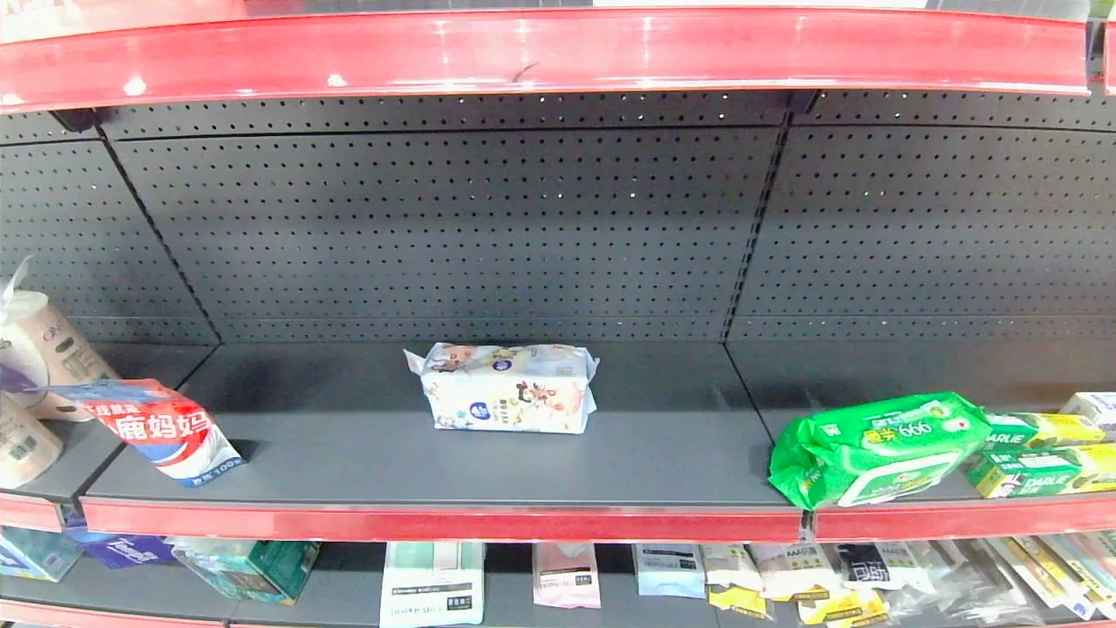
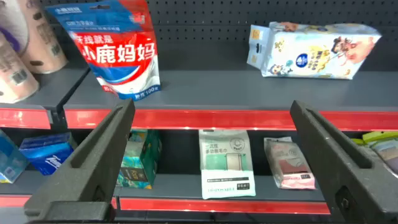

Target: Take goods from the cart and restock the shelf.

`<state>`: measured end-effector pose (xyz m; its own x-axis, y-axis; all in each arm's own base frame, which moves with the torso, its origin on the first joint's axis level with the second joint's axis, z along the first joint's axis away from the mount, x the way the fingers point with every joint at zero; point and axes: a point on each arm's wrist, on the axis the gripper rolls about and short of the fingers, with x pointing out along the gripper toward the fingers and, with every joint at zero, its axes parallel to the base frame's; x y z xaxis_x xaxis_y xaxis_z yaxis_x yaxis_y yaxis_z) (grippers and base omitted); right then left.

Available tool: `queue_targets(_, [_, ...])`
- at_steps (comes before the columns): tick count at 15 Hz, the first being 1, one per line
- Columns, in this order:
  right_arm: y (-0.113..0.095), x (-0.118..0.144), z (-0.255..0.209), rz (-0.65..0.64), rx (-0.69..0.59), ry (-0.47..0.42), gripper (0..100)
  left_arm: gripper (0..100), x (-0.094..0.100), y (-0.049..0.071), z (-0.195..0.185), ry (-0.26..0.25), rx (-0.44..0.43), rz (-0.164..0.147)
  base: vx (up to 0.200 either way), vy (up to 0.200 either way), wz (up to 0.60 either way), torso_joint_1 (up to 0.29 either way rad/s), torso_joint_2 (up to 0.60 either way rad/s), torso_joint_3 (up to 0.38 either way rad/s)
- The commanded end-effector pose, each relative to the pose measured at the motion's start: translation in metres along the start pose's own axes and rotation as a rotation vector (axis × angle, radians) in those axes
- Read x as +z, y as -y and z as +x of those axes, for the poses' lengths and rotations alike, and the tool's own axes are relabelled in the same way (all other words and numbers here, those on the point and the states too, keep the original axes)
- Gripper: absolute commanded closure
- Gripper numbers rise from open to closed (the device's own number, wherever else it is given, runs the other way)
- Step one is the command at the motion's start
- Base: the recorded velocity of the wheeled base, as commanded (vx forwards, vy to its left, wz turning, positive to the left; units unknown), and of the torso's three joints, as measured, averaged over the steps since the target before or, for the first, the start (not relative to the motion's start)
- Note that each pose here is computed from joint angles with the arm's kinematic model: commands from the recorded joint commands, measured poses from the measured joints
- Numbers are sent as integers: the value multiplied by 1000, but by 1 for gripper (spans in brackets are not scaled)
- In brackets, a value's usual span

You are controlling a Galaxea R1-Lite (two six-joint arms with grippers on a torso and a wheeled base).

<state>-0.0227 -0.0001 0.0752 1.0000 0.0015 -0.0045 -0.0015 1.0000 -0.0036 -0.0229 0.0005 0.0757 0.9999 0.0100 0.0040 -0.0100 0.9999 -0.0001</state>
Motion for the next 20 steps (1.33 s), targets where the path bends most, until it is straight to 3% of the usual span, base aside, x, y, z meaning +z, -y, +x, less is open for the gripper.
queue_targets(1, [0, 0, 0, 2, 0, 0, 0, 0, 0, 0, 0, -1, -1, 0, 0, 0, -600, -27, 2, 7])
queue_targets(20, [0, 0, 0, 4, 3, 0, 0, 0, 0, 0, 0, -1, -1, 0, 0, 0, -600, 3, 3, 2])
